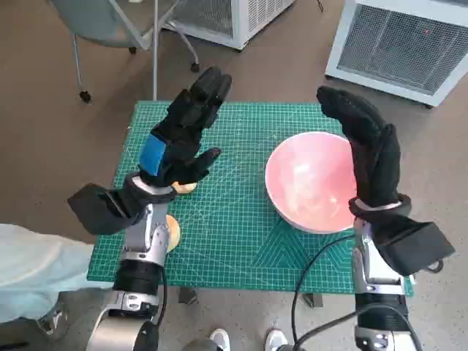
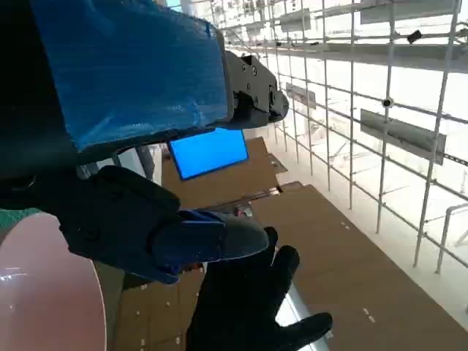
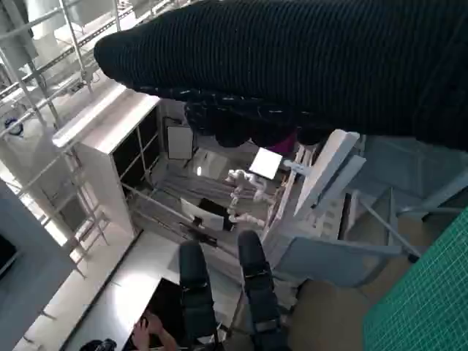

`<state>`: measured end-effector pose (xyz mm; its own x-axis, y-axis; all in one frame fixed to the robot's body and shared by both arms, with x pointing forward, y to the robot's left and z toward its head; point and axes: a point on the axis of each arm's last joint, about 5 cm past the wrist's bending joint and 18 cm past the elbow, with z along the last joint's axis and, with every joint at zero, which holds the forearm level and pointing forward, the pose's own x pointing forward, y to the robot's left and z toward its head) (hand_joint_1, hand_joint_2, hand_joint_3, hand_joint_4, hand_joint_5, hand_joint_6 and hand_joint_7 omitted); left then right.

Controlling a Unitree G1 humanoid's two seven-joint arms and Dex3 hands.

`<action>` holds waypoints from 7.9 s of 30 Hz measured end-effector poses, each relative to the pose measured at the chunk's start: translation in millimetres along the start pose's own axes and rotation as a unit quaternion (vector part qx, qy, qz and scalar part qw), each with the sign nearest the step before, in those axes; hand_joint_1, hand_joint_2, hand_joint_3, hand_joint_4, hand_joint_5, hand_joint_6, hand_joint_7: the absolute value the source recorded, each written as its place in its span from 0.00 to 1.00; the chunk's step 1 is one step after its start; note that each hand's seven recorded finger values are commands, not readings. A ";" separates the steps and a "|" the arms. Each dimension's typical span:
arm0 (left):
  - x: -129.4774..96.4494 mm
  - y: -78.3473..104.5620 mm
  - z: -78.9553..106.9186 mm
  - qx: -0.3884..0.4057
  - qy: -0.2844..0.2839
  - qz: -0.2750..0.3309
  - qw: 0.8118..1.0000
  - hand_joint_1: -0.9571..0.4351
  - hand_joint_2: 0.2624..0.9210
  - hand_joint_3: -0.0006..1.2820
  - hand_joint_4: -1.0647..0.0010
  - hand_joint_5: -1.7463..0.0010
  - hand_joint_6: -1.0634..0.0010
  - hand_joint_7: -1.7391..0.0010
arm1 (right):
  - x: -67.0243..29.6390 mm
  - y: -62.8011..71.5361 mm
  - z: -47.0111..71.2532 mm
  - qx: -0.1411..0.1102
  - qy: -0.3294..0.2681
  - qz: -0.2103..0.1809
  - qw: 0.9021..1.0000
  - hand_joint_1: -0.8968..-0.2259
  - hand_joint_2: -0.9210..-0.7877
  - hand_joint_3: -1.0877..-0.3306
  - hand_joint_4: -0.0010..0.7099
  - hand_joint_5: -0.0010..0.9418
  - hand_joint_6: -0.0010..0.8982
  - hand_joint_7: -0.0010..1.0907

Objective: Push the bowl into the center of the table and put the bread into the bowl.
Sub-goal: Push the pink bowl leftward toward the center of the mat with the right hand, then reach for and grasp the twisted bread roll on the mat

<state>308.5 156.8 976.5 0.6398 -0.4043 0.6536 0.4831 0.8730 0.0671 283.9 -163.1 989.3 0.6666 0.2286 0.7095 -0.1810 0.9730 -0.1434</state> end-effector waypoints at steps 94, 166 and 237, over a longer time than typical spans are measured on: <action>-4.7 7.9 -0.8 0.019 0.020 0.019 0.999 0.26 1.00 0.29 0.86 1.00 0.76 0.97 | -45.3 -26.1 -77.5 0.114 0.292 -0.259 0.914 0.44 0.00 0.36 0.30 0.01 0.15 0.34; -24.6 7.3 1.3 0.053 0.039 0.067 0.996 0.22 1.00 0.29 0.84 1.00 0.73 0.98 | 23.0 -8.3 -55.4 0.111 0.147 -0.114 0.976 0.41 0.00 0.39 0.29 0.00 0.18 0.25; -3.9 -7.5 7.8 0.098 0.001 -0.029 0.995 0.25 1.00 0.29 0.84 1.00 0.74 0.97 | 8.0 5.0 -14.7 0.010 0.024 0.036 0.999 0.26 0.00 0.45 0.30 0.01 0.02 0.48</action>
<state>297.7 153.9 979.3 0.6157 -0.4550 0.6434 0.3924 0.8851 0.2504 299.0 -155.9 984.0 0.6850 0.2989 0.6644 -0.2428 0.9535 -0.1787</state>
